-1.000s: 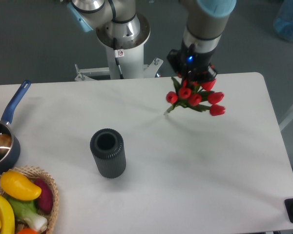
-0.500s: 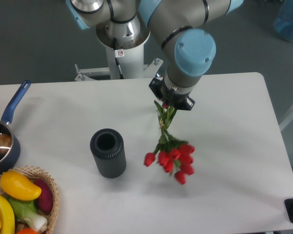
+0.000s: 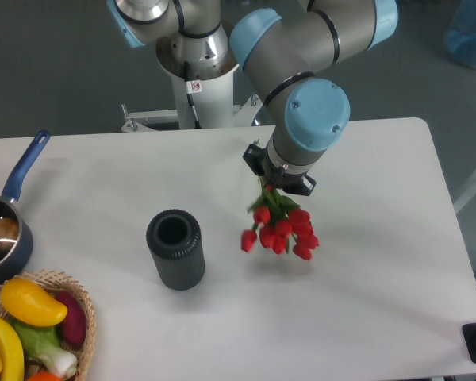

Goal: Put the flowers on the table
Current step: 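Swing the tulips blooms-down and lower them onto the table, then open the gripper to release the stems and lift away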

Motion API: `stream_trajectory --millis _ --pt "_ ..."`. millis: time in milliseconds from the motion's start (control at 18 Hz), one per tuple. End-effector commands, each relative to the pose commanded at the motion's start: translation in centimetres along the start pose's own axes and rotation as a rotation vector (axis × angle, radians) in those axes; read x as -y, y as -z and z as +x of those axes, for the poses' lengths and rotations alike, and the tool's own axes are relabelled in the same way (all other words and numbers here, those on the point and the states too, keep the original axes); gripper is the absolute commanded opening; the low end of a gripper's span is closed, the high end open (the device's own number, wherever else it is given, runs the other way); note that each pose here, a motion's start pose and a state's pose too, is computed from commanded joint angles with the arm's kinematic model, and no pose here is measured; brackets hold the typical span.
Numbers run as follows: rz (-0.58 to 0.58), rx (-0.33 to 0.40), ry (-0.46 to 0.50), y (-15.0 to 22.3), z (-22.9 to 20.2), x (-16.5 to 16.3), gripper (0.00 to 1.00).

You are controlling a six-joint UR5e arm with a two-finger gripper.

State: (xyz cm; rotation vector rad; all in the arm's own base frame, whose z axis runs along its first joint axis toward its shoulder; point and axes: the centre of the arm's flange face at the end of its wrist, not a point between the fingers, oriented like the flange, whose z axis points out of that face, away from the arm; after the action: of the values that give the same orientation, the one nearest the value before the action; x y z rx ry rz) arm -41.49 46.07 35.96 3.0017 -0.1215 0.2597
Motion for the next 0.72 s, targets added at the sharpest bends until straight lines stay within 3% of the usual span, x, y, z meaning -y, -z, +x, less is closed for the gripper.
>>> stream_trajectory --millis 111,222,278,333,500,722 --pt "0.01 0.019 0.002 -0.9 -1.1 0.6 0.0" --pt "0.013 0.024 0.002 -1.6 -1.8 1.0 0.1" --pt "0.013 0.023 0.002 -1.6 -1.8 0.9 0.2" --pt "0.015 0.023 0.003 -1.5 -1.8 0.8 0.34" --pt "0.022 0.028 0.006 -1.2 -1.8 0.6 1.0" --pt "0.03 0.043 0.011 -0.3 -1.6 0.1 1.0"
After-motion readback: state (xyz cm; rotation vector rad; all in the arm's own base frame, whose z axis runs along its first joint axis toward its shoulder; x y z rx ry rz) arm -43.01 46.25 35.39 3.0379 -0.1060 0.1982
